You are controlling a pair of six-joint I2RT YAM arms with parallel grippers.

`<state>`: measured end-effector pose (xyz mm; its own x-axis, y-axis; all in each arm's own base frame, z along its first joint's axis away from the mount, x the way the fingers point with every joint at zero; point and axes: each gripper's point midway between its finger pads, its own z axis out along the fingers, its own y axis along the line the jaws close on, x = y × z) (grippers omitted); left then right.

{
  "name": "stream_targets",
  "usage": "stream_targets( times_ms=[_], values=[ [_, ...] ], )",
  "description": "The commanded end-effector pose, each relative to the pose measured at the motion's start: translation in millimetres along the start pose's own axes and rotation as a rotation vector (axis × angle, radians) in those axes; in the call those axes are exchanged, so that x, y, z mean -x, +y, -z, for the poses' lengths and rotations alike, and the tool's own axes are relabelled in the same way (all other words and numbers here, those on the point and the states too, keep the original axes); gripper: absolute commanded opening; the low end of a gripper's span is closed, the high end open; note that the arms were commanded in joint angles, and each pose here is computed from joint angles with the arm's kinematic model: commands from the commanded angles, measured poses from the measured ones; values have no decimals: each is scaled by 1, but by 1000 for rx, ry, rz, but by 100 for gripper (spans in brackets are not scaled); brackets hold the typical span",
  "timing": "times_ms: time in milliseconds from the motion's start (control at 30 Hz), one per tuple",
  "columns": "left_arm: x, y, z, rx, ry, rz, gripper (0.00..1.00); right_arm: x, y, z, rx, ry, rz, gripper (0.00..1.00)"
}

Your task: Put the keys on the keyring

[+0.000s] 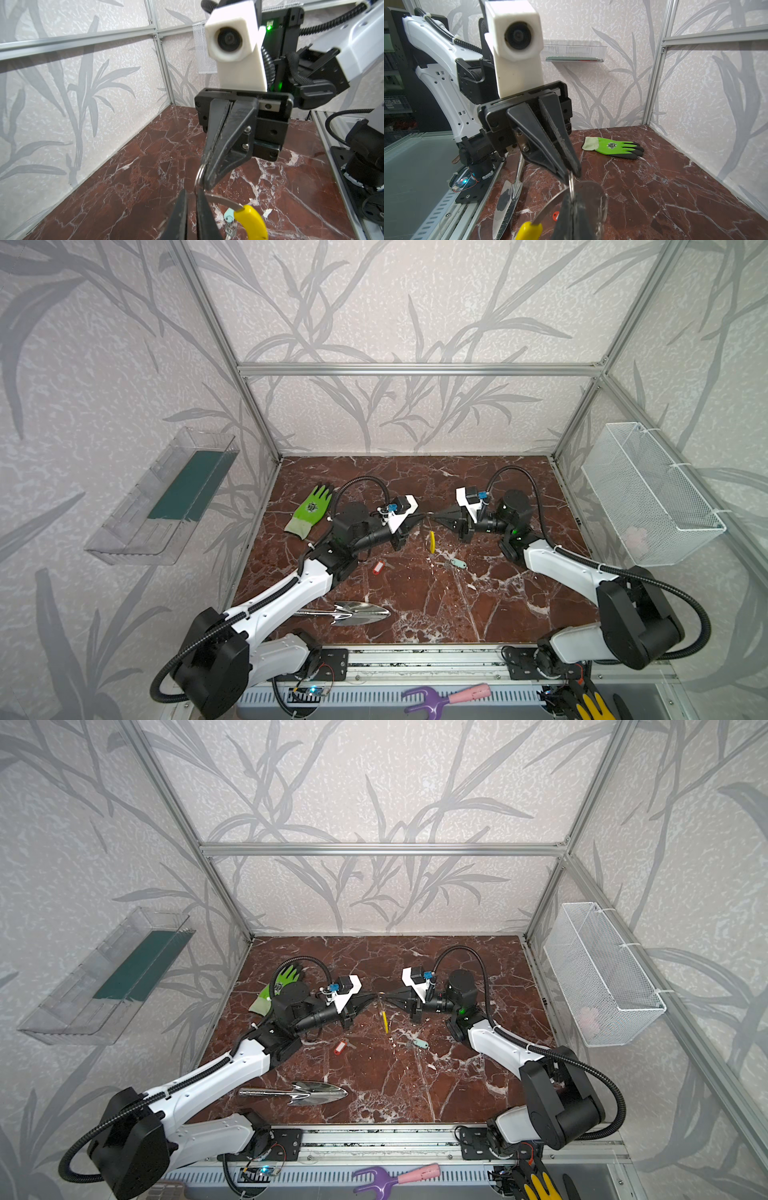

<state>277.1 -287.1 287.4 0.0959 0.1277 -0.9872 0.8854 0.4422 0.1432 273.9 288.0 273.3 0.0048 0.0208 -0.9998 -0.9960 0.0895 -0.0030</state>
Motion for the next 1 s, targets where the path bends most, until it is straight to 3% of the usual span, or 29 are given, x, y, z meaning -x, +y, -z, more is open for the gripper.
stream_targets(
  times_ms=[0, 467, 600, 667, 833, 967],
  values=[
    [16, -4, -1, -33, -69, 10, 13, 21, 9, 0, 29, -37, 60, 0],
    [14, -13, -8, -98, -60, 15, 12, 23, 14, -2, 35, -36, 65, 0],
    [18, -15, -10, -121, -62, 3, 0, 23, 14, -4, 37, -36, 65, 0],
    [17, -16, -11, -131, -52, 0, 0, 23, 13, -4, 30, -38, 67, 0],
    [12, -18, -11, -156, 39, -5, 0, 13, 4, 1, -58, 17, 87, 24],
    [6, -20, -7, -186, 176, -14, 0, 7, 1, 9, -128, 98, 156, 28]
  ],
)
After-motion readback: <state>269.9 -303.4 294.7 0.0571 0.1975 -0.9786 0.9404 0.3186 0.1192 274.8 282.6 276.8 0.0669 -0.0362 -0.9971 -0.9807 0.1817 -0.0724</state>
